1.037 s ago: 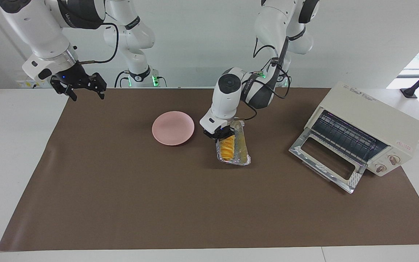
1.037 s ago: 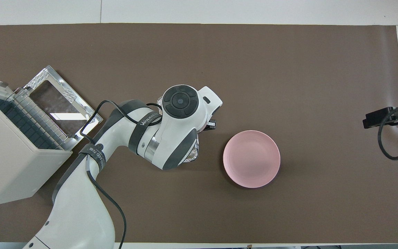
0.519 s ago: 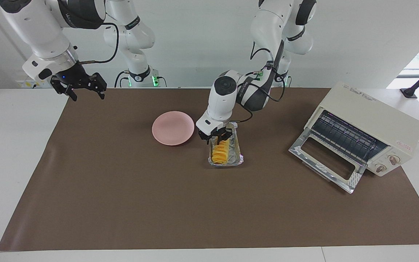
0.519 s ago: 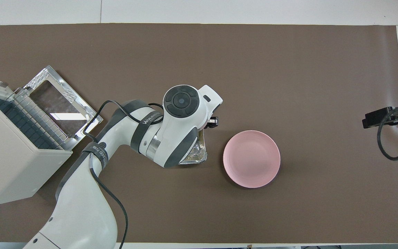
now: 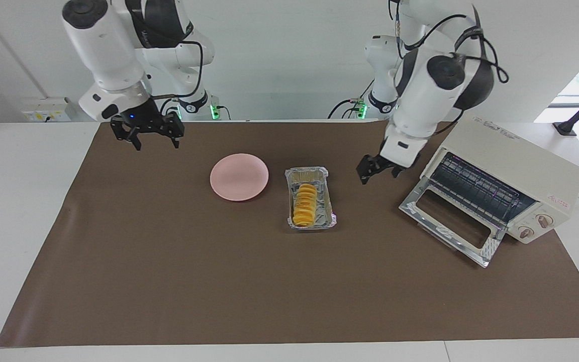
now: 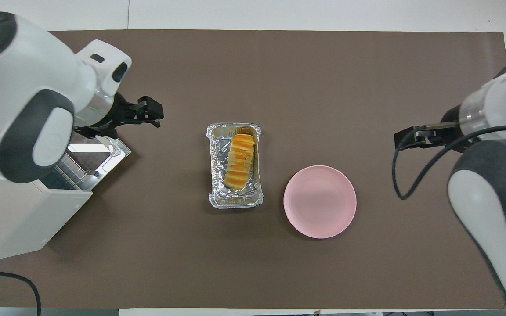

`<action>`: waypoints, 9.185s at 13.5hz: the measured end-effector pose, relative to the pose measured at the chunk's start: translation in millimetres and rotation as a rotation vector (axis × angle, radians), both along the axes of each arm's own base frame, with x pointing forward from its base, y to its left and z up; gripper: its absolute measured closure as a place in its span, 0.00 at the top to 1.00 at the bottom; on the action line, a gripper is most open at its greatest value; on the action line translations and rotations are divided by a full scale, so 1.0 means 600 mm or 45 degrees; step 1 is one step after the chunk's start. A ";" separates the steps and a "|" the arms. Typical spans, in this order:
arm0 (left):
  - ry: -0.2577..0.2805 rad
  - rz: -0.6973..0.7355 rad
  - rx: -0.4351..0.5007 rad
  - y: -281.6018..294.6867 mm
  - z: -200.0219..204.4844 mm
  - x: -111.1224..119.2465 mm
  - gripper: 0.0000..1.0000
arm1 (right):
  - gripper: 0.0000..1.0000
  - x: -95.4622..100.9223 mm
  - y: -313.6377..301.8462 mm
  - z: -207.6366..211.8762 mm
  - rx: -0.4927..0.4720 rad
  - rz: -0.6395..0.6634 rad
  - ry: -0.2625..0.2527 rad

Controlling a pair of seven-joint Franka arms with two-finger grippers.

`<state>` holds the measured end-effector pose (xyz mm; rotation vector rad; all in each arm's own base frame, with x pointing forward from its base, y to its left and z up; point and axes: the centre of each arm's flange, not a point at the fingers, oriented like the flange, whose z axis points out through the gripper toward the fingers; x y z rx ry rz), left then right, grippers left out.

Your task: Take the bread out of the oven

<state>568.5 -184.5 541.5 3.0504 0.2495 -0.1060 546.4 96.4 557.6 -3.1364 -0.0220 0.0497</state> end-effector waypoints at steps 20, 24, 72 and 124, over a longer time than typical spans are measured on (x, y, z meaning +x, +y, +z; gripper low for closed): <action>0.212 -0.214 0.070 0.202 0.070 -0.066 1.00 | 0.97 0.099 0.470 -0.386 -0.037 -0.095 -0.020; 0.211 -0.211 0.070 0.204 0.070 -0.066 1.00 | 0.71 0.092 0.473 -0.406 -0.031 -0.088 -0.028; 0.210 -0.210 0.070 0.205 0.070 -0.066 1.00 | 1.00 0.280 0.135 -0.344 0.031 -0.085 -0.086; 0.210 -0.210 0.070 0.205 0.070 -0.066 1.00 | 0.10 -0.207 0.181 -0.380 0.102 -0.087 -0.172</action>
